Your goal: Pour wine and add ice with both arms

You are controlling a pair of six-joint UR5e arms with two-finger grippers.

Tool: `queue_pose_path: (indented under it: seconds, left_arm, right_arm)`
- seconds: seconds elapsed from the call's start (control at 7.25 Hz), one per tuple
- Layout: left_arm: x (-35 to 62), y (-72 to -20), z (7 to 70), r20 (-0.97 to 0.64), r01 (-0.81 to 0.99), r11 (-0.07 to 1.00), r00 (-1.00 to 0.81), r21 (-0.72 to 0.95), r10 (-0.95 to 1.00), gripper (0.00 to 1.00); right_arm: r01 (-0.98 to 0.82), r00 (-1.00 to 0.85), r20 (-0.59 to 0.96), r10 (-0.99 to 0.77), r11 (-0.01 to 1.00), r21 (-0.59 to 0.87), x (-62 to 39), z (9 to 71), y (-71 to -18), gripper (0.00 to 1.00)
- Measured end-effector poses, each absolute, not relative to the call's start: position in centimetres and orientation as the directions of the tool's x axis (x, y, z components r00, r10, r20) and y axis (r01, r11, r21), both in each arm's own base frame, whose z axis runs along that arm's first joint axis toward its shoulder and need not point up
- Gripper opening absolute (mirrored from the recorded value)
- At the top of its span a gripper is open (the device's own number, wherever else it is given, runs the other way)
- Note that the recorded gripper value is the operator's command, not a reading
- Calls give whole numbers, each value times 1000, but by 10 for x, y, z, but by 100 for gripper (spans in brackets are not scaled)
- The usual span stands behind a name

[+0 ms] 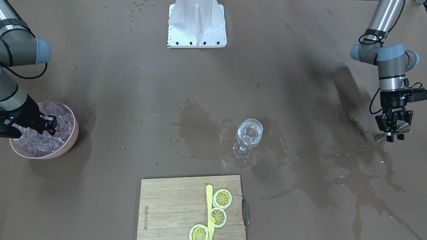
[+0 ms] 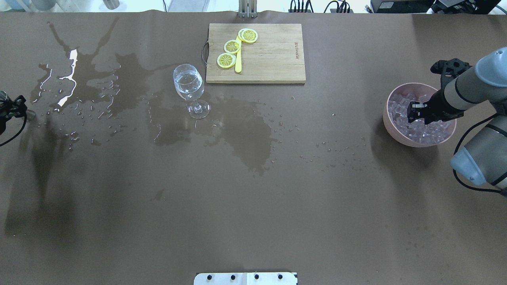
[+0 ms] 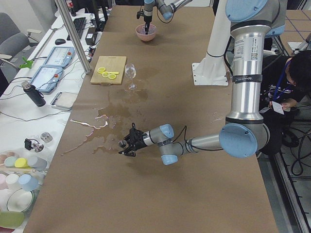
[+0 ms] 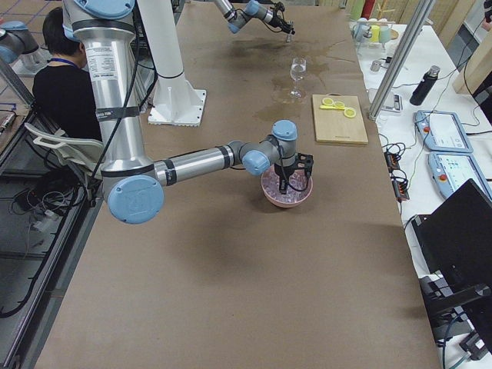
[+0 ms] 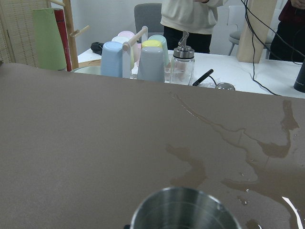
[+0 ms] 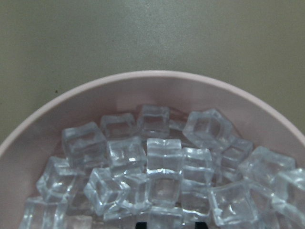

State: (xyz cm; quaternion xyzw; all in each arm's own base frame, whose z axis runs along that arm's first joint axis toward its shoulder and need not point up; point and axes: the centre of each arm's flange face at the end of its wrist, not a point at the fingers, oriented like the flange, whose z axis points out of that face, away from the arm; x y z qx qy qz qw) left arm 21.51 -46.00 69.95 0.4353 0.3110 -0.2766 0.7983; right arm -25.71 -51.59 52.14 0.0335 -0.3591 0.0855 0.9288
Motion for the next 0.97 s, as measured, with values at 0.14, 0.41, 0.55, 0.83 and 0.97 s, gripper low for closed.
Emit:
queue_pose_path:
  seconds: [0.14, 0.41, 0.55, 0.83, 0.97]
  left_arm:
    - [216, -459, 699, -739, 713, 466, 652, 523, -168, 40]
    - [220, -460, 696, -744, 715, 464, 649, 523, -161, 32]
    - [222, -462, 694, -747, 717, 462, 646, 522, -157, 31]
    - [225, -464, 689, -752, 719, 460, 642, 521, -151, 29]
    - [226, -465, 686, -755, 721, 458, 639, 520, -147, 29]
  right_arm:
    - [-186, 726, 674, 136, 983, 2, -256, 521, -517, 1]
    - [-192, 722, 677, 139, 981, 3, -253, 517, -520, 0]
    - [-200, 718, 682, 142, 980, 6, -249, 513, -523, 0]
    - [-235, 701, 695, 157, 972, 18, -233, 491, -542, 0]
    - [-253, 694, 698, 174, 967, 11, -224, 472, -553, 0]
